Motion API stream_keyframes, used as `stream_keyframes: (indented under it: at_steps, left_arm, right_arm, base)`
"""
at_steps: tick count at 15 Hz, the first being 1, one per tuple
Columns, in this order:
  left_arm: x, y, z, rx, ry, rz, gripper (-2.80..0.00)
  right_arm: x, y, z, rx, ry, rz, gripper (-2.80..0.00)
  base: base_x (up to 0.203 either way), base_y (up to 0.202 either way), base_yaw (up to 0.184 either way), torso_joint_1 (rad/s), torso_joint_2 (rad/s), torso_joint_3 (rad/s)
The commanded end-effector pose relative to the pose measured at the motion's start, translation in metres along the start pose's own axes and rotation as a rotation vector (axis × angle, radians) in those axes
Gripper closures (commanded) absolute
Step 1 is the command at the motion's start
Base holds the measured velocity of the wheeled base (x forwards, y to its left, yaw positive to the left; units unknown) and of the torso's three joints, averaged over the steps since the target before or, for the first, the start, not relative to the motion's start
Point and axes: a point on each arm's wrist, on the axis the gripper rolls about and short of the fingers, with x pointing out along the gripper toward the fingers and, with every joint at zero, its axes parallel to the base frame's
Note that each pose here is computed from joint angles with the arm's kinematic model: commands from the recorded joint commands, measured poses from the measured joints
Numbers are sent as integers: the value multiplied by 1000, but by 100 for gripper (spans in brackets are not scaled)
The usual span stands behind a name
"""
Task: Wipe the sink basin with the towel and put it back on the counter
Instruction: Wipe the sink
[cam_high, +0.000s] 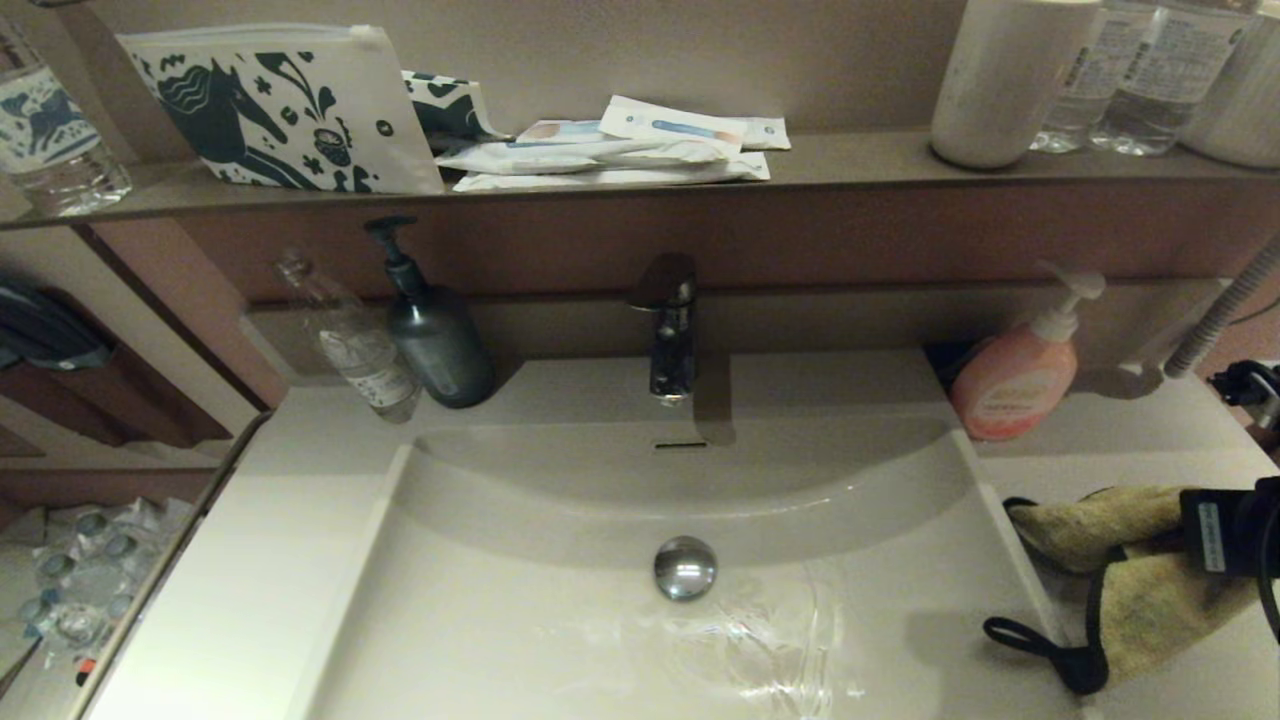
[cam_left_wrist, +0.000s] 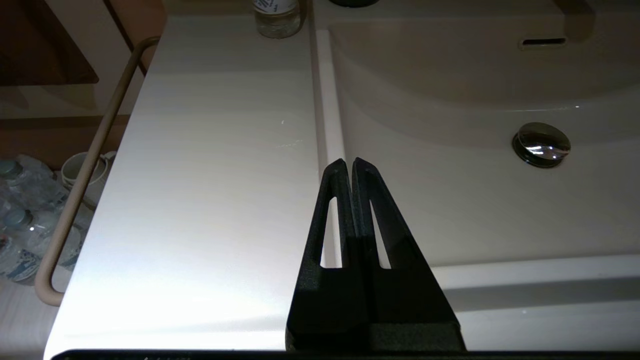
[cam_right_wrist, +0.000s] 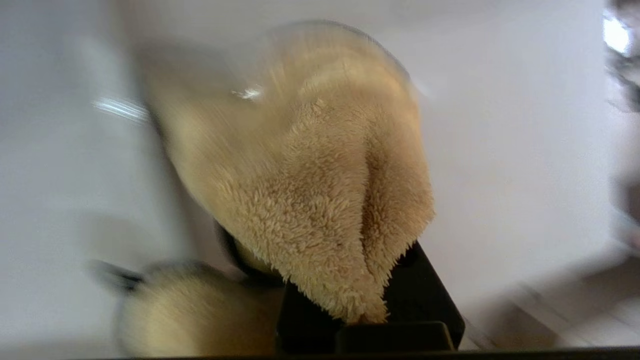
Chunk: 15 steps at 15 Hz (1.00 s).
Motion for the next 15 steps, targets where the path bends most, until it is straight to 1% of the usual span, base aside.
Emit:
stream_keyframes:
  at_steps: [1, 2, 3, 6, 7, 8, 9, 11, 12, 14, 15]
  left_arm:
    - [0, 0, 0, 0, 1, 0, 0]
    - [0, 0, 0, 0, 1, 0, 0]
    - [0, 0, 0, 0, 1, 0, 0]
    - [0, 0, 0, 0, 1, 0, 0]
    - [0, 0, 0, 0, 1, 0, 0]
    - [0, 0, 0, 0, 1, 0, 0]
    - [0, 0, 0, 0, 1, -1, 0]
    - [0, 0, 0, 0, 1, 0, 0]
    - [0, 0, 0, 0, 1, 0, 0]
    - [0, 0, 0, 0, 1, -1, 0]
    - [0, 0, 0, 0, 1, -1, 0]
  right_arm:
    - [13, -16, -5, -11, 60, -74, 0]
    - [21, -24, -5, -10, 91, -103, 0]
    - [33, -32, -3, 8, 100, -130, 0]
    - [64, -43, 16, 63, -10, -176, 0]
    - [66, -42, 16, 62, -14, -173, 0]
    - [66, -38, 13, 55, -9, -160, 0]
    - [65, -26, 9, 38, -5, -123, 0]
    - [59, 0, 0, 53, -2, -41, 0]
    - [57, 10, -10, 48, 26, -12, 0]
    - [59, 16, -40, 10, 112, 2, 0]
    - [60, 16, -52, 8, 137, 8, 0]
  base:
    - [0, 0, 0, 0, 0, 0]
    - [0, 0, 0, 0, 0, 0]
    - [0, 0, 0, 0, 0, 0]
    - [0, 0, 0, 0, 0, 0]
    - [0, 0, 0, 0, 0, 0]
    - [0, 0, 0, 0, 0, 0]
    - [0, 0, 0, 0, 0, 0]
    - [0, 0, 0, 0, 0, 0]
    - [0, 0, 0, 0, 0, 0]
    - [0, 0, 0, 0, 0, 0]
    - [0, 0, 0, 0, 0, 0]
